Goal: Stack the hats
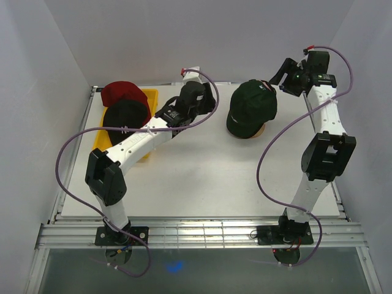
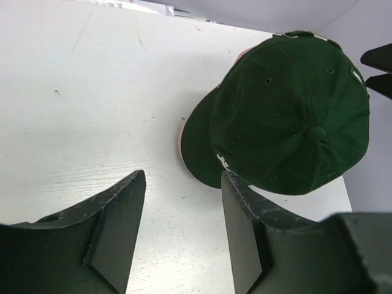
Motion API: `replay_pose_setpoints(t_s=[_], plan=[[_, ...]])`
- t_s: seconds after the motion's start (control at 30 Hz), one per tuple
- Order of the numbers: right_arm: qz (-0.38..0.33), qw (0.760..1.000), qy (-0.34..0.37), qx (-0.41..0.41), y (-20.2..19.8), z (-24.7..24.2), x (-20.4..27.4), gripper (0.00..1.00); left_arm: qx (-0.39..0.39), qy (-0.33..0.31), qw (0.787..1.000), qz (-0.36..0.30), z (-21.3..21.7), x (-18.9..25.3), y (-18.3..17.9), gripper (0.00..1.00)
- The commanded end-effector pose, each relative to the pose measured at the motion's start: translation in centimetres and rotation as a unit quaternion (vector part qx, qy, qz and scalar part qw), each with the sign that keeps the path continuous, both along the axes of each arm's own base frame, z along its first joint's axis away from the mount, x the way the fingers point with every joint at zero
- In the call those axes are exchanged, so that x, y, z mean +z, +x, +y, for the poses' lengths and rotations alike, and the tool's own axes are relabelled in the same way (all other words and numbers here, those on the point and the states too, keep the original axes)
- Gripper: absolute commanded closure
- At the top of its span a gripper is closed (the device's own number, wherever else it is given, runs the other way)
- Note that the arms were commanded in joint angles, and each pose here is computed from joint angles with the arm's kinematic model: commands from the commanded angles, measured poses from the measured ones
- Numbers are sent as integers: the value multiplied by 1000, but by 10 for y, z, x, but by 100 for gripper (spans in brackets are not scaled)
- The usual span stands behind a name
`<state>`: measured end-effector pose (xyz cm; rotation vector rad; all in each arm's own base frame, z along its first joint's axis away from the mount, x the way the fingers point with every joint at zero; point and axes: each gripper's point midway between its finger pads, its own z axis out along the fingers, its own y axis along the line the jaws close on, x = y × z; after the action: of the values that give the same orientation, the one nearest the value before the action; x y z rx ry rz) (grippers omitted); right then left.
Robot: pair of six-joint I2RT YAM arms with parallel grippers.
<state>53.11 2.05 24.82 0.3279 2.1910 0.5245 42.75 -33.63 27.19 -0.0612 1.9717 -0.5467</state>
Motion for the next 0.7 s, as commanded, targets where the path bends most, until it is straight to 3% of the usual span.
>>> replay_pose_setpoints(t_s=[0.0,0.2,0.43,0.67], plan=[[-62,998,5,-1,-9,-3,58,19,38,10,999,-37,37,49,-7,37],[-90,996,21,-4,-25,-17,89,17,167,56,984,-25,142,57,3,37],[-108,993,44,19,-55,-3,108,16,334,83,938,37,282,30,22,30],[-120,991,46,38,-88,11,109,17,393,99,907,113,346,-10,42,29]])
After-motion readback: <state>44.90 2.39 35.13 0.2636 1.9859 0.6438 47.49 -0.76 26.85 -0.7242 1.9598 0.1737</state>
